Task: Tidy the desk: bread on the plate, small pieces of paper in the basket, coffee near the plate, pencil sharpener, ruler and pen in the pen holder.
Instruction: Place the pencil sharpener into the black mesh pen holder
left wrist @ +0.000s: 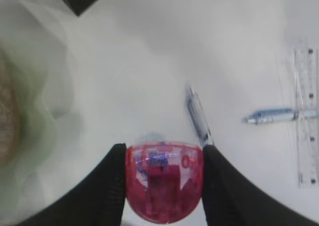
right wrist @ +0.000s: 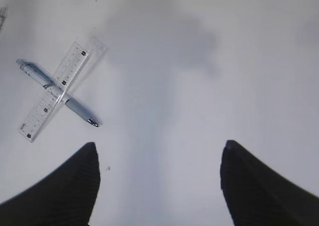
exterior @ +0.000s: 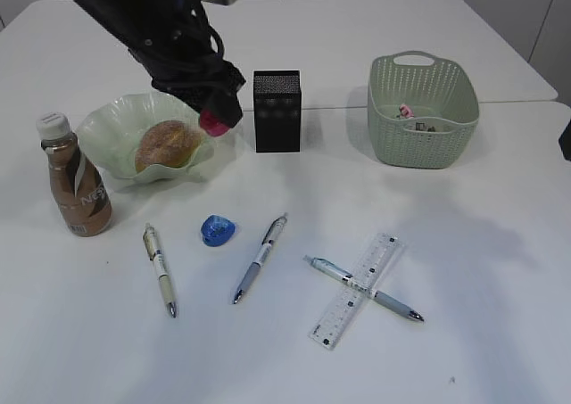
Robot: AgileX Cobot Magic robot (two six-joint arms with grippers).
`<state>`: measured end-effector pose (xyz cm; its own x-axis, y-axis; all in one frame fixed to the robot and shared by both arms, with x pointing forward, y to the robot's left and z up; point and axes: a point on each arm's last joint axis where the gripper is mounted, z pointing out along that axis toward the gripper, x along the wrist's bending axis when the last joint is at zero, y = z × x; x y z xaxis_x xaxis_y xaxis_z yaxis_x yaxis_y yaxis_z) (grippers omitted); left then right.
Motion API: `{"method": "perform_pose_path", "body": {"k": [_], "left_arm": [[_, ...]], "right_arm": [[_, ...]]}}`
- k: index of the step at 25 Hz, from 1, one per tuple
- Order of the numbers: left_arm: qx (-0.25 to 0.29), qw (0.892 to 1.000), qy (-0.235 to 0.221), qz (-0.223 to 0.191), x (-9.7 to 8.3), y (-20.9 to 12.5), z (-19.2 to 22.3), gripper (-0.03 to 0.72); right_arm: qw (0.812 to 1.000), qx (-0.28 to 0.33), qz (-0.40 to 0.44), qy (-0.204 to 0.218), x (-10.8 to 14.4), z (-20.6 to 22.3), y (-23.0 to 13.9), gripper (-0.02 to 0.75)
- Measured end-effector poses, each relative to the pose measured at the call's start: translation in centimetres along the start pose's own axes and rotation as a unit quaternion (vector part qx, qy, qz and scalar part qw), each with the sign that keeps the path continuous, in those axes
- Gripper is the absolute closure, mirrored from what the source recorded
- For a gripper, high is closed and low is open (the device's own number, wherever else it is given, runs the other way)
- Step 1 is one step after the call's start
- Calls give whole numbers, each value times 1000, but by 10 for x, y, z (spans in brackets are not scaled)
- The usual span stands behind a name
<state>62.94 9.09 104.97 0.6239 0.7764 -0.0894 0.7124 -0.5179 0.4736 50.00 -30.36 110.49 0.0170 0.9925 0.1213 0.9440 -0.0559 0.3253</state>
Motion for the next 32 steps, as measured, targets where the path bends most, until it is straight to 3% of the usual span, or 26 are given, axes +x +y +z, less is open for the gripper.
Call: {"method": "perform_pose_path", "body": {"k": [4,11,17,26,32], "left_arm": [[-77,997,15,-5,3,14,0,382],[-191,981,30,-28,8,34,8,381],[-228,972,36,-41,10,40,32,381],[-329,941,67,-34,9,56,36,380],[-354,931,83,-37,15,57,54,380]], "right_arm": [[1000,-2,0,0,0,0,0,152],[1000,-11,0,-1,0,0,2,152],[1000,-32,0,-2,0,0,6,152],[999,-37,0,-3,-1,0,7,152],[999,-46,-1,-4,-1,0,9,152]]}}
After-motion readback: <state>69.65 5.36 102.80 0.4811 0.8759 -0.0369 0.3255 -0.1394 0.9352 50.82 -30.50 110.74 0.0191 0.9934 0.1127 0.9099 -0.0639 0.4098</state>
